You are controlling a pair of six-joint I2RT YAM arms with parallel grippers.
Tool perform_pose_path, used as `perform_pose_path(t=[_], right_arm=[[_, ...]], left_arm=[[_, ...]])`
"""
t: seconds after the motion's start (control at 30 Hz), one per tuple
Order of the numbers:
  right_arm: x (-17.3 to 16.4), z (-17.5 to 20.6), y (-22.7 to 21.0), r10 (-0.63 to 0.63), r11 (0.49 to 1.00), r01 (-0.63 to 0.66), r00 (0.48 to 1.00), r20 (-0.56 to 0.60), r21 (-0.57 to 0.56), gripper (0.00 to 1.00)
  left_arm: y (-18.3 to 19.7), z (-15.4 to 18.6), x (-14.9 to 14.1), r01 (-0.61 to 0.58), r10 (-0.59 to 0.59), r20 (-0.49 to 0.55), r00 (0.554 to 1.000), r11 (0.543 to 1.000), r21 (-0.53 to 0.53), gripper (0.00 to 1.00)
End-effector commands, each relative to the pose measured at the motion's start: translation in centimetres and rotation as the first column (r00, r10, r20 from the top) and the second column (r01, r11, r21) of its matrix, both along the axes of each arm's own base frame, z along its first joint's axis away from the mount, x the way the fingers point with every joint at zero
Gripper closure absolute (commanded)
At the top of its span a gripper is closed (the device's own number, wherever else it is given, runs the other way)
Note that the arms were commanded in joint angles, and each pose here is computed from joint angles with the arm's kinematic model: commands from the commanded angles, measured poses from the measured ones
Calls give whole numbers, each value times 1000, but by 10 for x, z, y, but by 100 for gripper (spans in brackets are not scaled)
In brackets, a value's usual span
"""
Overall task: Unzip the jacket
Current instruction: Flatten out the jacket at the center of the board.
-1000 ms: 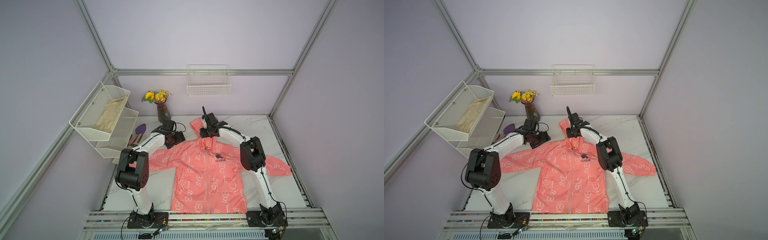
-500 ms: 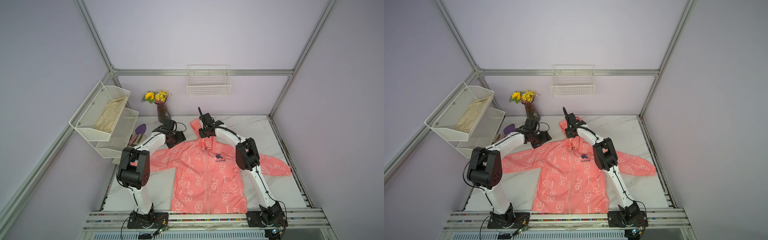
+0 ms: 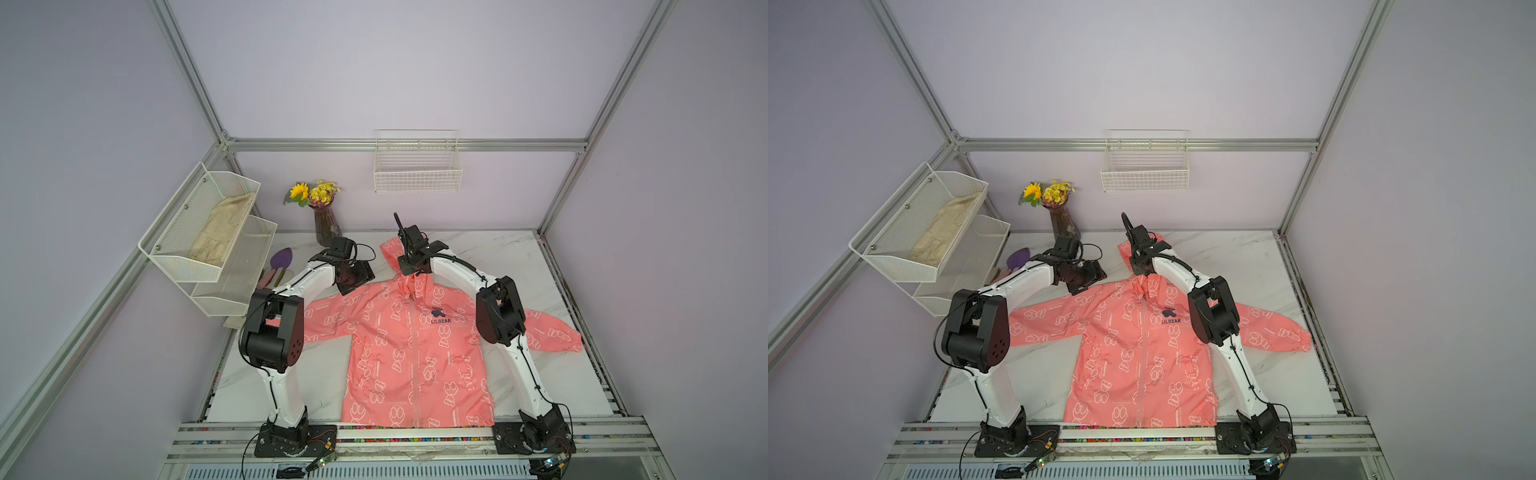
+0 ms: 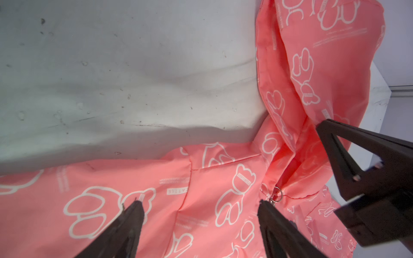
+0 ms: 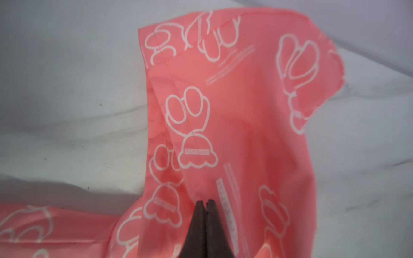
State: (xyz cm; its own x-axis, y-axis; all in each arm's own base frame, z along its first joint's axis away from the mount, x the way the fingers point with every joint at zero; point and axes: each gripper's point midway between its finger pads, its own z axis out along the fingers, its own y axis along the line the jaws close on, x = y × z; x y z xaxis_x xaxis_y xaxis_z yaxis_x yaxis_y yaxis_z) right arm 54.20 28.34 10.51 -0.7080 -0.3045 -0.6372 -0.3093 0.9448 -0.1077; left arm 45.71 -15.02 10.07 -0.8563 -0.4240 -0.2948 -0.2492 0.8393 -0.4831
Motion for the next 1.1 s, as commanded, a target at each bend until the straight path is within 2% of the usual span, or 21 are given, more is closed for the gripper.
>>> perform_pose_path(t=[0.0, 0.13, 0.3, 0.4, 0.53, 0.73, 1.07], right_arm=[[15, 76, -9, -64, 991, 43, 984, 169, 126, 100], [17, 83, -27, -121, 958, 79, 983, 139, 277, 100], [17, 80, -66, -207, 868, 155, 976, 61, 472, 100], [12, 76, -79, -216, 827, 164, 976, 35, 538, 100], [2, 66, -84, -218, 812, 174, 976, 13, 557, 100], [-12, 37, -98, -286, 775, 263, 957, -53, 575, 100], [-25, 8, -156, -466, 670, 468, 869, -165, 576, 100]], left_arm=[[-17, 20, 21, 14, -11, 67, 998, 999, -42, 19], [-32, 22, 31, 36, -32, 79, 996, 998, -55, 19], [-53, 13, 44, 51, -46, 60, 997, 995, -86, 20], [-66, 2, 52, 63, -58, 43, 997, 992, -107, 21], [-84, -7, 62, 81, -77, 37, 996, 989, -125, 21], [-96, -10, 83, 78, -71, 55, 996, 987, -142, 21], [-100, -9, 108, 61, -49, 88, 995, 990, -129, 27]])
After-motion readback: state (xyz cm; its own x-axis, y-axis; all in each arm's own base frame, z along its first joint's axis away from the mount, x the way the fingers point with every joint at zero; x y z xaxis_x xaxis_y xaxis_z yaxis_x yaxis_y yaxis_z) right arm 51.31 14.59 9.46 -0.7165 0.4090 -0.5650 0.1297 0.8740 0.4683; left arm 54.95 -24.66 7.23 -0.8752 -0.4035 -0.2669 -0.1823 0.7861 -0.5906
